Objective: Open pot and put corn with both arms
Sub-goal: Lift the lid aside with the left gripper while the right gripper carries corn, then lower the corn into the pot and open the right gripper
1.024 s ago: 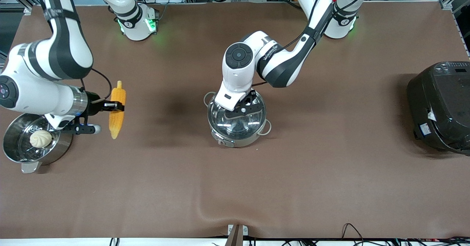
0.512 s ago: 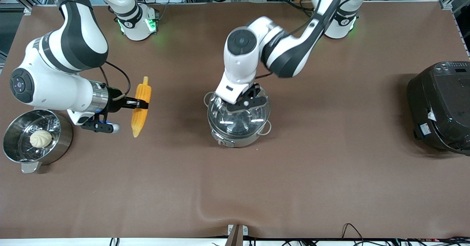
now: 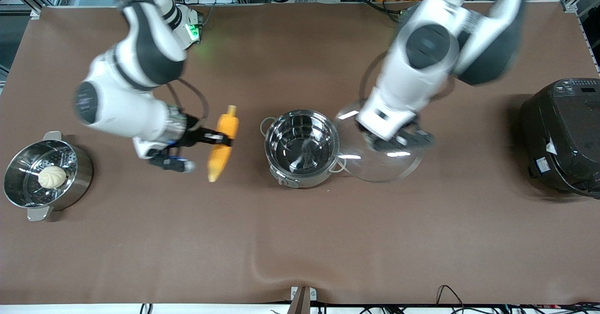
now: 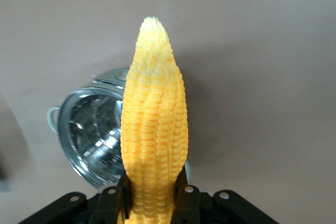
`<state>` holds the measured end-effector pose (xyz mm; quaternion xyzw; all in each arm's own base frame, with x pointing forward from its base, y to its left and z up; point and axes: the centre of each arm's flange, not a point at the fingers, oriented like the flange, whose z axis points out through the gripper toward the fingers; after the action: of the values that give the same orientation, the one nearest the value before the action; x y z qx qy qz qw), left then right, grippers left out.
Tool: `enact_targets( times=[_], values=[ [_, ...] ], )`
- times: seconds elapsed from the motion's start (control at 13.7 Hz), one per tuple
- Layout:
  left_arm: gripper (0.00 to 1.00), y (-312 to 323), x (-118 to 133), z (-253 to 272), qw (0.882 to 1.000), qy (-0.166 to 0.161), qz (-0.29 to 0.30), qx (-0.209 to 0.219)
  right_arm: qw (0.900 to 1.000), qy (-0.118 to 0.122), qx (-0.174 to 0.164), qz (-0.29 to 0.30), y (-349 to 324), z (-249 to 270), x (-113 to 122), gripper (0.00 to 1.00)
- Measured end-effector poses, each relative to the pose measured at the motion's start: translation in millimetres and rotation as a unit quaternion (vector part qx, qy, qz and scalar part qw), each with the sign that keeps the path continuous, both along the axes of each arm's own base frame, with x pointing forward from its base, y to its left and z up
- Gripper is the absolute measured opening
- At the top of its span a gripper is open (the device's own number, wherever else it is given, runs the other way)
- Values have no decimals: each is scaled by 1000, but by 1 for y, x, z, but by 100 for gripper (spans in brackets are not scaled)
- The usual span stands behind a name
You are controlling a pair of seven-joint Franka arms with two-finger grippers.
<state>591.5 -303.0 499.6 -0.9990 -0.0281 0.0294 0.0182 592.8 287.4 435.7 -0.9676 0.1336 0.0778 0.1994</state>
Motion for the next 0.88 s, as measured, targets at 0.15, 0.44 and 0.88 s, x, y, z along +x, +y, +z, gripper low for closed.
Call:
enact_targets(
  times=[0.15, 0.44, 0.88],
  values=[
    [51, 48, 18, -25, 1000, 22, 9, 7, 1000, -5, -1, -4, 50, -14, -15, 33],
    [51, 88, 21, -78, 999, 20, -10, 26, 999, 6, -10, -32, 124, -57, -45, 33],
    [51, 205, -19, -168, 999, -13, -36, 9, 999, 3, -16, -46, 166, -99, -64, 33]
  ],
)
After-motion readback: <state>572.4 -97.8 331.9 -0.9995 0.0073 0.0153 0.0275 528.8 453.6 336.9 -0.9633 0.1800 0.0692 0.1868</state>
